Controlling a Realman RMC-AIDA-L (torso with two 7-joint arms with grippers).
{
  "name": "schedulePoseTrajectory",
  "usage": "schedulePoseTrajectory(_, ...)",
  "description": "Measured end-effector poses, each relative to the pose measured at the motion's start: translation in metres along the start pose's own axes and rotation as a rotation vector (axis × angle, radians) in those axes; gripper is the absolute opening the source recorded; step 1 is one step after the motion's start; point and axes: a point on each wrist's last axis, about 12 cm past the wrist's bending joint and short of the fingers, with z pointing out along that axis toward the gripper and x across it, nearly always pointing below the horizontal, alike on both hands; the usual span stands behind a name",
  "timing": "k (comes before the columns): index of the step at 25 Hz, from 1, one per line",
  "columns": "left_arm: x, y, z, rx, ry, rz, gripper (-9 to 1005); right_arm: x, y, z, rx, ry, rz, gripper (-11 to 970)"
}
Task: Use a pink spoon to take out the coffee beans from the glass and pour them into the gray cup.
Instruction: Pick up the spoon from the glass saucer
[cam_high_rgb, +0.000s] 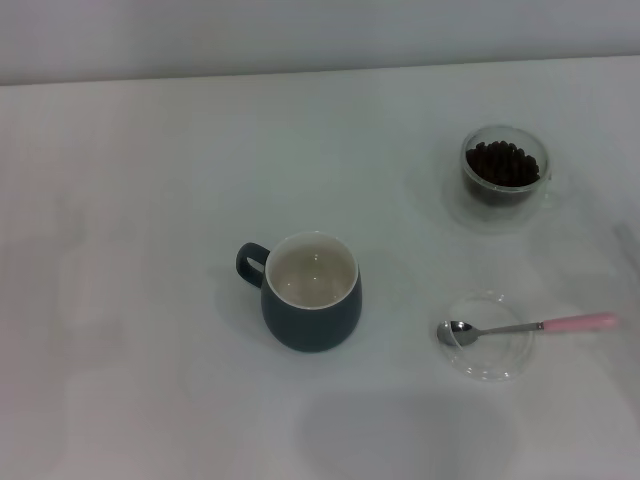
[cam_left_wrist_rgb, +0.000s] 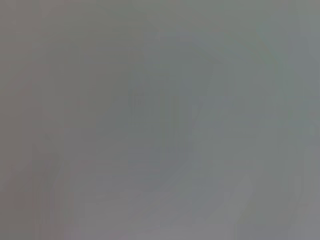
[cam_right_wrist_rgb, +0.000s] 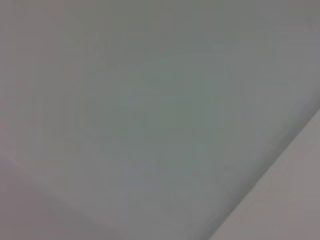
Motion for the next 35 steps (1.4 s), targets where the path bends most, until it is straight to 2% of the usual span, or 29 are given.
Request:
schedulePoseTrajectory(8,-0.003,-0.008,0.011,0.034,-0.005,0.004,815,0.019,0.0,-0.015,-0.013,0.155,-0.098,736)
schedulePoseTrajectory(19,-0.007,-0.013,0.02,0.053,-0.011,0.008,807,0.031,0.0,-0.03,-0.023,0.247,-0.101,731)
schedulePoseTrajectory(25,-0.007,-0.02,0.029,0.093,0.012,0.035,805,0.036,0.002,-0.032,-0.045,0.289,-0.102,728)
schedulePoseTrajectory(35,-0.007,-0.027,0.032,0.119,0.014,0.038,805,0.037,0.001,-0.036,-0.05,0.323,-0.104,724)
